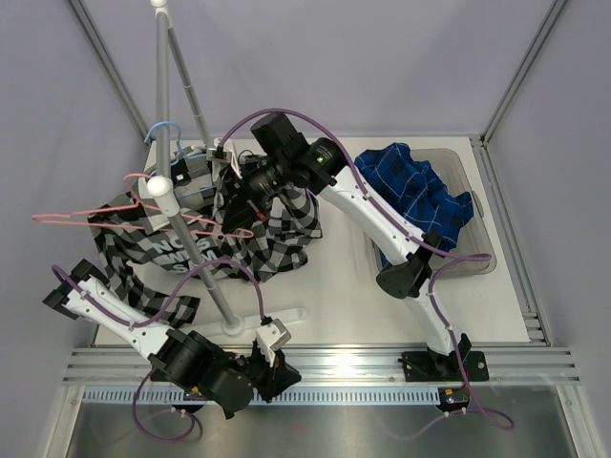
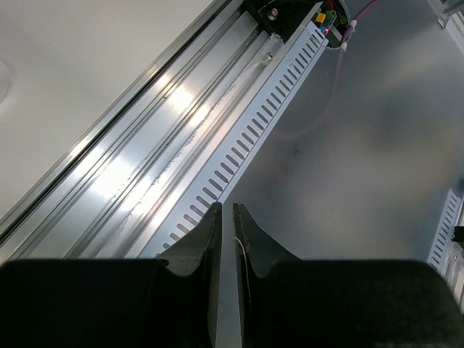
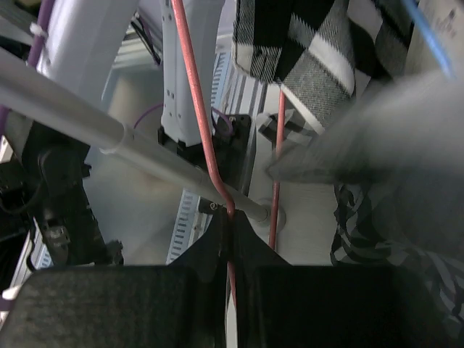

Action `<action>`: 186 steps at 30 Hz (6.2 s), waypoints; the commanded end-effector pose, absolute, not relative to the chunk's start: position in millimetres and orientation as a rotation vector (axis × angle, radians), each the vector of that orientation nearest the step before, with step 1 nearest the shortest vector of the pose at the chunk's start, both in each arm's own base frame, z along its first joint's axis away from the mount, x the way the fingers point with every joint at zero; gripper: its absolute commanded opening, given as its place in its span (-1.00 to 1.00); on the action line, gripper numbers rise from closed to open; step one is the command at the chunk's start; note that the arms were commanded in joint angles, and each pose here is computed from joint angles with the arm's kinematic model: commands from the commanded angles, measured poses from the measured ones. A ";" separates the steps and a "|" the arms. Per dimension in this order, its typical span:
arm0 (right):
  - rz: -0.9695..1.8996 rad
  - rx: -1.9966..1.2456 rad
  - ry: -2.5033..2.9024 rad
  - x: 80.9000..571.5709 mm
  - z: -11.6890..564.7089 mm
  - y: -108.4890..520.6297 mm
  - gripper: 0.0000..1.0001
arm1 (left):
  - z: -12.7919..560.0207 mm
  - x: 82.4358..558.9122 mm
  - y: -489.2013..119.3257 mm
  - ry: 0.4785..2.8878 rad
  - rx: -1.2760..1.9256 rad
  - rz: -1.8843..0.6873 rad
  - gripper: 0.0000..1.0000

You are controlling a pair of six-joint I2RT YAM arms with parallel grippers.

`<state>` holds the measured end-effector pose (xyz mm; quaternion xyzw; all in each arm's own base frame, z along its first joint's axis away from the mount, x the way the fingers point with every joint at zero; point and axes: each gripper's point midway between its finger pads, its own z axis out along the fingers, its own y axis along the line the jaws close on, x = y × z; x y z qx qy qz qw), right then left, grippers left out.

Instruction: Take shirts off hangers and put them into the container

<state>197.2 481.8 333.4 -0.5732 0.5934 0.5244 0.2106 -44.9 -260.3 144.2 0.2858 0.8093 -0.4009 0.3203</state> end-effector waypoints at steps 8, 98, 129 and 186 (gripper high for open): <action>1.585 -1.462 1.466 194.9 395.8 502.8 -1.00 | 151.3 -43.3 -266.8 2.075 0.698 -1.100 -0.73; 0.687 -0.708 1.614 301.8 466.9 355.0 0.99 | 144.3 20.3 -261.1 2.225 0.375 -0.950 -0.60; 0.553 -0.762 1.587 328.7 453.8 308.5 0.58 | 135.6 80.3 -192.8 2.295 0.082 -0.743 -1.00; 1.390 -1.507 1.106 291.8 395.3 455.6 -1.00 | 138.4 71.7 -224.9 2.297 0.183 -0.864 -0.89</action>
